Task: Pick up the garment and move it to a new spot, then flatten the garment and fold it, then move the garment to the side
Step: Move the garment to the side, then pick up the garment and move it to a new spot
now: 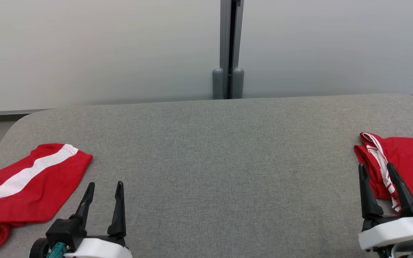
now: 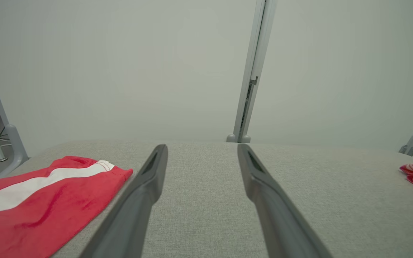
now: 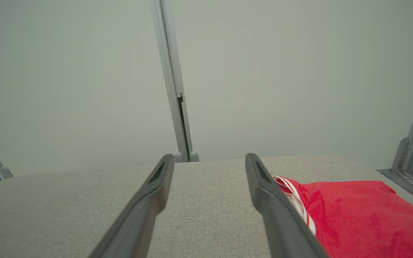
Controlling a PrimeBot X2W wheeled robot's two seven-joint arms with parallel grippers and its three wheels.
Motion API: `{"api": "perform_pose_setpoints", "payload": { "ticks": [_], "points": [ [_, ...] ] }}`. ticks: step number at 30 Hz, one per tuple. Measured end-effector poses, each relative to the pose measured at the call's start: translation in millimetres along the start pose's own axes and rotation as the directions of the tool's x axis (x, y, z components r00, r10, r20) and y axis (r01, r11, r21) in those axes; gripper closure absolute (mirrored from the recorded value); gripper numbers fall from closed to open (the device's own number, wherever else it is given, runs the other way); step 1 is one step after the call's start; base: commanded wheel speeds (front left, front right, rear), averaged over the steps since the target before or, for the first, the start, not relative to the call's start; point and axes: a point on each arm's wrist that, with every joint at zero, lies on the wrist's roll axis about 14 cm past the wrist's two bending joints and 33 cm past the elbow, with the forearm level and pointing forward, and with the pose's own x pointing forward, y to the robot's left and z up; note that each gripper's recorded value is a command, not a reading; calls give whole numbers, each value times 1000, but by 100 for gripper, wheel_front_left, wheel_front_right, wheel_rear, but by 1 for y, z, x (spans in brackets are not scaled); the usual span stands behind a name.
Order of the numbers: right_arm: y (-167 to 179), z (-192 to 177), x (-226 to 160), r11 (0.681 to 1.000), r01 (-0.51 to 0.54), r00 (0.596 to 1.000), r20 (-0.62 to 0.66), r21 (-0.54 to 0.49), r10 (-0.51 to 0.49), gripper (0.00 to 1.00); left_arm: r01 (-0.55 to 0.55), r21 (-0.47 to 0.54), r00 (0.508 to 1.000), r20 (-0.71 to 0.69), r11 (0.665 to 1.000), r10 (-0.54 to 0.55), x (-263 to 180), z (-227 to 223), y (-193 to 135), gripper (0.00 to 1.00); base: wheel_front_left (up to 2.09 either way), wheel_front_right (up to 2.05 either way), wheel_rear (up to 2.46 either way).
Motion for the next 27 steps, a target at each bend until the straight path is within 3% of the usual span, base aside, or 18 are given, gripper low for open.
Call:
{"api": "perform_pose_setpoints", "payload": {
  "ticks": [27],
  "points": [
    [10,-10,4,1000,-28,999,-27,1,28,0,8,-12,1000,-3,1000,-8,3,-2,-4,0,0,0,0]
  ]
}}
